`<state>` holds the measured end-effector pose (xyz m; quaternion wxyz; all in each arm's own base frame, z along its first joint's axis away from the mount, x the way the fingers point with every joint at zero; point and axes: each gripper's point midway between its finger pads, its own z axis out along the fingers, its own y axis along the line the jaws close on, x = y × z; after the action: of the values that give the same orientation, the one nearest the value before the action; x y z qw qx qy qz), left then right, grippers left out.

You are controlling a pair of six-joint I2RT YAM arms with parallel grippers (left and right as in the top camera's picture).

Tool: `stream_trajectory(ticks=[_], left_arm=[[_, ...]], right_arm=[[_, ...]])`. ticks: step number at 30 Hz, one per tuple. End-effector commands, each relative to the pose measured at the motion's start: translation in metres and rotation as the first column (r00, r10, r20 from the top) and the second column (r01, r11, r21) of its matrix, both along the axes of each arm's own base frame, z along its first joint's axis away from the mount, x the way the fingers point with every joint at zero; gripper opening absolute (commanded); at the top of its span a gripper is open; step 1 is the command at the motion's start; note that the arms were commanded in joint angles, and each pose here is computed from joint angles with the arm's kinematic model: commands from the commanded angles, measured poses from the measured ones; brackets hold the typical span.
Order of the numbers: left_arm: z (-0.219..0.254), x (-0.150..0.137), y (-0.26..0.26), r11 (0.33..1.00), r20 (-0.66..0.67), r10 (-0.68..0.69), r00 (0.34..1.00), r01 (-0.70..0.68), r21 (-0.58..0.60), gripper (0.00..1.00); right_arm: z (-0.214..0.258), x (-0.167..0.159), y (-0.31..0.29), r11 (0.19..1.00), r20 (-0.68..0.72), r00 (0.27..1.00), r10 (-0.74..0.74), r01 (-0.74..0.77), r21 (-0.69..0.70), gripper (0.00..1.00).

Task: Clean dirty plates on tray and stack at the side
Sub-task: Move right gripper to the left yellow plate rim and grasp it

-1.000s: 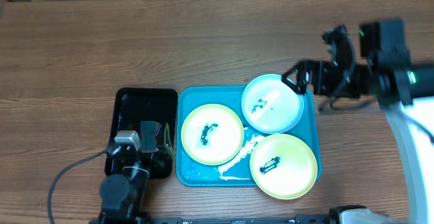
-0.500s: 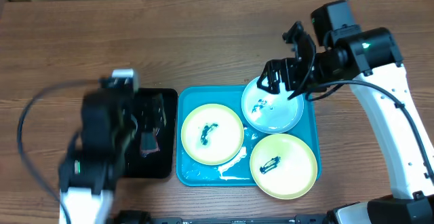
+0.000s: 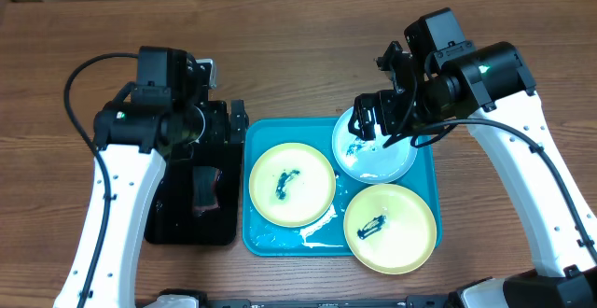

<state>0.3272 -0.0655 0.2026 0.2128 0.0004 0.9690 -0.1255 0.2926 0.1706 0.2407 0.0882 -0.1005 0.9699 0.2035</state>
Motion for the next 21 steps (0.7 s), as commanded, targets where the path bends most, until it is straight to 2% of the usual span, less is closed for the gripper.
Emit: stream_trajectory(ticks=[1,9,12,16,21], left_arm=[[-0.007,0.006,-0.004,1.0,-0.037,0.01,0.999,-0.011,-0.024,1.0],[-0.031,0.013,-0.005,1.0,-0.105,0.009,0.994,-0.011,-0.016,1.0],[-0.035,0.014,0.008,0.997,-0.114,0.07,0.991,-0.065,0.045,1.0],[-0.041,0.007,0.04,0.967,-0.123,0.169,0.978,-0.14,0.214,0.92],[-0.05,-0.007,0.045,0.955,-0.179,0.22,0.959,-0.175,0.238,0.84]], right_arm=[[0.007,0.011,0.001,1.0,0.049,0.999,-0.008,0.007,0.003,1.0],[0.008,0.009,0.005,1.0,0.043,0.999,0.005,-0.006,0.027,1.0],[0.005,0.008,0.003,1.0,0.019,1.0,-0.015,0.015,0.015,1.0],[-0.023,-0.003,-0.002,0.993,-0.081,0.993,-0.089,0.082,-0.086,1.0],[-0.046,-0.014,0.029,0.994,-0.104,0.994,-0.033,0.022,-0.109,1.0]])
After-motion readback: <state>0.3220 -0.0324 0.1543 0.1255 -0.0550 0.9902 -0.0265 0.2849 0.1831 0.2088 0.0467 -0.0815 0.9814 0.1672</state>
